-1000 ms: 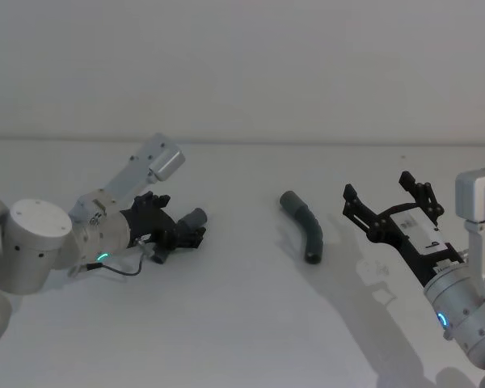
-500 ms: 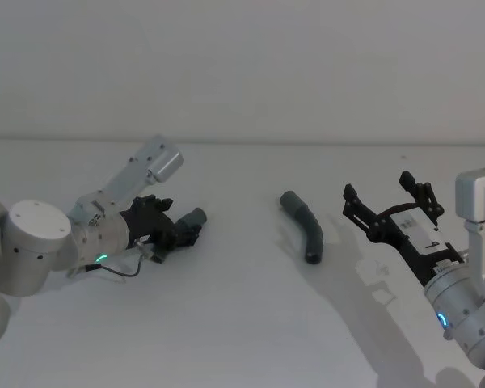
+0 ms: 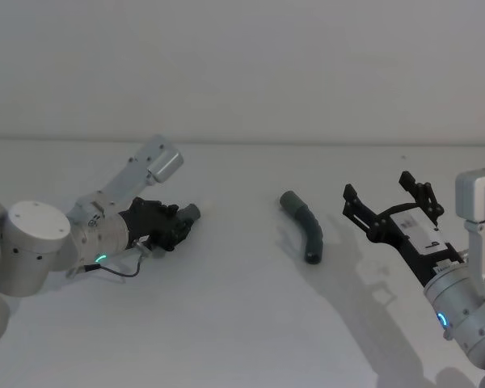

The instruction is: Use both hands to pick up one end of the pipe from the table, align the ends, and insert them.

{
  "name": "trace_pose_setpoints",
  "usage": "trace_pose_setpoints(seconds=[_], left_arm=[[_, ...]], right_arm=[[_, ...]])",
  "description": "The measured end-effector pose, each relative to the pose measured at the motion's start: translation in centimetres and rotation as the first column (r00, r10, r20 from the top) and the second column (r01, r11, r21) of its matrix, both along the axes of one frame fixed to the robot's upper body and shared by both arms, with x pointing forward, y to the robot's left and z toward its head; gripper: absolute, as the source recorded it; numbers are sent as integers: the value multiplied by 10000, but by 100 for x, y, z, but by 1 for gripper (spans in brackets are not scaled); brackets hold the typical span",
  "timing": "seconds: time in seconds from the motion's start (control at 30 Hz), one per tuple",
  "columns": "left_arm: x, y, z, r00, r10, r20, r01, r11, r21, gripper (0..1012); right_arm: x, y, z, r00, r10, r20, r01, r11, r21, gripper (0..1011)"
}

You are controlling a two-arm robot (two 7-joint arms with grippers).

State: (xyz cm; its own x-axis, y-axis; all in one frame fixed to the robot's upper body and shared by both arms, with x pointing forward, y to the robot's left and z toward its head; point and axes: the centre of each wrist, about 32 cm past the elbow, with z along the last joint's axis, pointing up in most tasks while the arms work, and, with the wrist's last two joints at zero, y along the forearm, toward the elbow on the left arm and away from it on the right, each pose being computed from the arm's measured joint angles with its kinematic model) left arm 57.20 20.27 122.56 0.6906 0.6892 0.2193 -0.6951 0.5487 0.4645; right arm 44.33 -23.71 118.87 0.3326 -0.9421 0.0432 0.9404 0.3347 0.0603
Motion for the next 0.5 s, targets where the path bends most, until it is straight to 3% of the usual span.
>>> trace_pose_setpoints(seconds=[0.5], left_arm=[[-3, 0, -1, 10000, 4, -4, -4, 10000, 6, 351]], right_arm=[[0, 0, 0, 10000, 1, 1, -1, 10000, -1, 1001]])
